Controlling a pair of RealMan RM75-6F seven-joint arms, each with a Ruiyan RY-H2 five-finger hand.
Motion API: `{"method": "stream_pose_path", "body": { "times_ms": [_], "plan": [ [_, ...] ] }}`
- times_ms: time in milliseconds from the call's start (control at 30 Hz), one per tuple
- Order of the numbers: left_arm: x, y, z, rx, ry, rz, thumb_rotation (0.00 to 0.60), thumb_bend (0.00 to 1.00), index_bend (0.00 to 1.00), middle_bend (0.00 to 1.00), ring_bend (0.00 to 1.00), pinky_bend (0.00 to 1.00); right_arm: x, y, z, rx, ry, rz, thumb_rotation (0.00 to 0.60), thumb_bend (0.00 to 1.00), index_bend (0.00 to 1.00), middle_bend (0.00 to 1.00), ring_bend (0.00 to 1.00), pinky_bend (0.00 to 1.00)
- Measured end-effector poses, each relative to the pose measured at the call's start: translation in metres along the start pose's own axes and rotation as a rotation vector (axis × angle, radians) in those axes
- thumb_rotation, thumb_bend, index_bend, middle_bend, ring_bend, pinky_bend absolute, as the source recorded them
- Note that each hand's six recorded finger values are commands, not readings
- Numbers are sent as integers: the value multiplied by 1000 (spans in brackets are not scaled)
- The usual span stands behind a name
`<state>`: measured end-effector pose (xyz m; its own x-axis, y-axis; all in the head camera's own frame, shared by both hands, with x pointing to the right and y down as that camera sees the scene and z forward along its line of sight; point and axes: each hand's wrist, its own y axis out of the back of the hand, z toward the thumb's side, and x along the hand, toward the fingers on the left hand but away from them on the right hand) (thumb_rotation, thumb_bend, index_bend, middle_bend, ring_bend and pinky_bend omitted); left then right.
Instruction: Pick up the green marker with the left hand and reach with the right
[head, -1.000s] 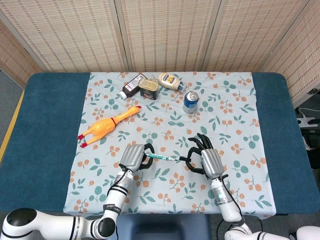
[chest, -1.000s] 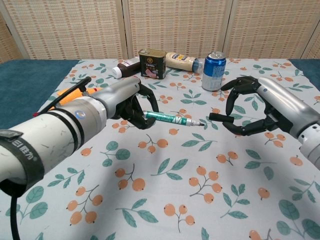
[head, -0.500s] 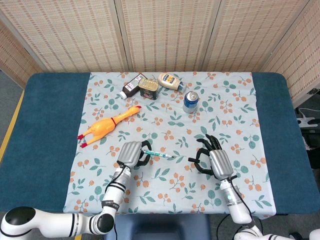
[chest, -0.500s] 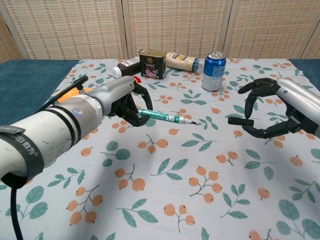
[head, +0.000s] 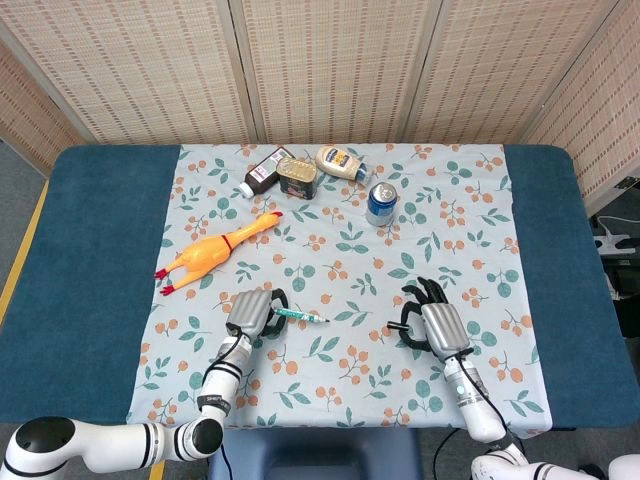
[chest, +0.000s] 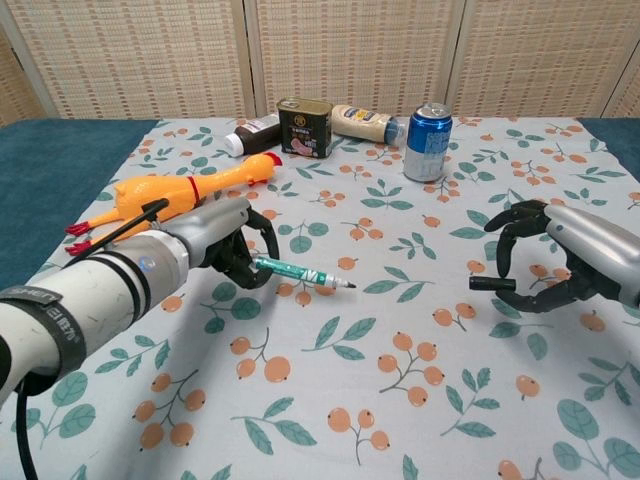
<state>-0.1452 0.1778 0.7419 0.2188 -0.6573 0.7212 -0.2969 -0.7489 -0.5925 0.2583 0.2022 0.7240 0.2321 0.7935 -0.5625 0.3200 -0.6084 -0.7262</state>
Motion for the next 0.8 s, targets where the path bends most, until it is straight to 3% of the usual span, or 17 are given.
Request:
{"method": "stream_pose_path", "body": {
  "times_ms": [333,533,800],
  "plan": [
    [2,-8,-3,-22,-8,-58,600,409,442,1000,1000,1000,0,-7,-2,66,-5,39,600,502,392,116,0,0],
    [-3,-6,1,-36,-27,-71,600,403,360,1000,1000,1000,9,1,3,74,12,34,600,494,182,68,0,0],
    [-27,17,11,-51,-108,-62,600,384,60,984,998,999,42,41,-5,100,24,-31,600,415,92,17,0,0]
  ]
}}
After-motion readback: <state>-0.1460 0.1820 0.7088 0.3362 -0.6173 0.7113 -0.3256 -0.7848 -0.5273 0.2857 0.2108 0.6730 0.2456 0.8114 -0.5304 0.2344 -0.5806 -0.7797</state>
